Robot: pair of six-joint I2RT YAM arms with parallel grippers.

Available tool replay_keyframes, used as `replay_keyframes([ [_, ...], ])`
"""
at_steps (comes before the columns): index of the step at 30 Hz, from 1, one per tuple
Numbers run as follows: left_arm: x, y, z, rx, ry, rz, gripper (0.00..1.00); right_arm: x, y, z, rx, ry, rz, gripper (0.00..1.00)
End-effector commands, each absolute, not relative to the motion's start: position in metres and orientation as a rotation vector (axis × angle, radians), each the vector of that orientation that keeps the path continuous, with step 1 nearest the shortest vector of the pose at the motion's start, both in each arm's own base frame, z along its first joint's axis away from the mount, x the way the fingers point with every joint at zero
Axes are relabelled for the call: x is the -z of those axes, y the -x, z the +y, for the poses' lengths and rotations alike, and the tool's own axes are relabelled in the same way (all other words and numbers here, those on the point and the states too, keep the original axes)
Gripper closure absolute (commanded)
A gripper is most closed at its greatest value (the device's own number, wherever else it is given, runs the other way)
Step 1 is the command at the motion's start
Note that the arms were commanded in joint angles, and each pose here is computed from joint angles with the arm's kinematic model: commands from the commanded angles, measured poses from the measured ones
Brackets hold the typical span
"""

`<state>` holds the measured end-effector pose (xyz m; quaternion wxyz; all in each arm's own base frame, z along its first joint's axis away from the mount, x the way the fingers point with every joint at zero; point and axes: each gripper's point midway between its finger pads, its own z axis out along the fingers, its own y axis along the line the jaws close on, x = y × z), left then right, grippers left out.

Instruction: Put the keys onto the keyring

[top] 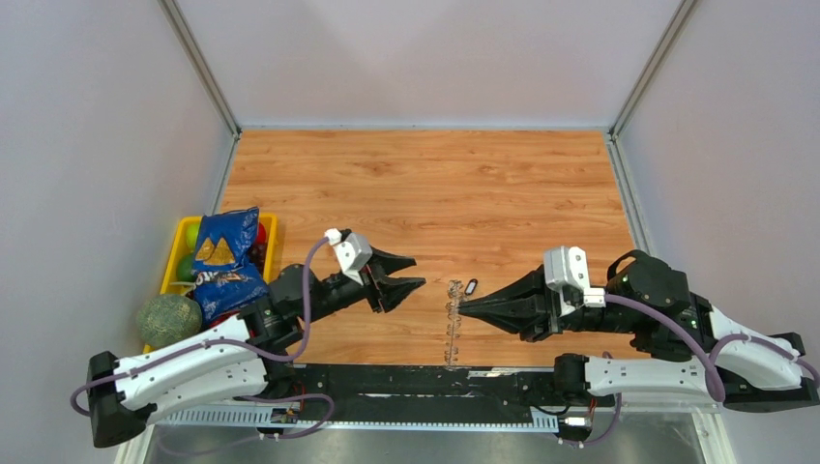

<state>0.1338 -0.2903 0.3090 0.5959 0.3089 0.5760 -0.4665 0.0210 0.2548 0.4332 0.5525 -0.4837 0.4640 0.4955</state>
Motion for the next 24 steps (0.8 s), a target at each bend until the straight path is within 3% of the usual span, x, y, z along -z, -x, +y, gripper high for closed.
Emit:
replay_keyframes([
  [1,-0.281,-0.154,-0.296,1.046,-0.615,1.413,0.41,-0.447,-0.023,0.244,-1.186,1.081,1.085,1.00],
  [4,-0.252,-0.160,-0.308,1.039,-0.627,1.482,0.33,-0.446,-0.023,0.242,-1.185,1.082,1.093,1.00],
  [11,-0.209,-0.161,-0.344,1.108,-0.730,1.570,0.32,-0.445,-0.021,0.240,-1.193,1.089,1.108,1.00],
  [13,-0.196,-0.164,-0.353,1.143,-0.745,1.597,0.33,-0.444,-0.020,0.238,-1.198,1.096,1.112,1.00],
  [17,-0.170,-0.172,-0.371,1.262,-0.794,1.652,0.45,-0.445,-0.016,0.235,-1.214,1.107,1.104,1.00],
  [24,-0.121,-0.181,-0.401,1.379,-0.881,1.734,0.47,-0.443,-0.011,0.233,-1.233,1.123,1.093,1.00],
])
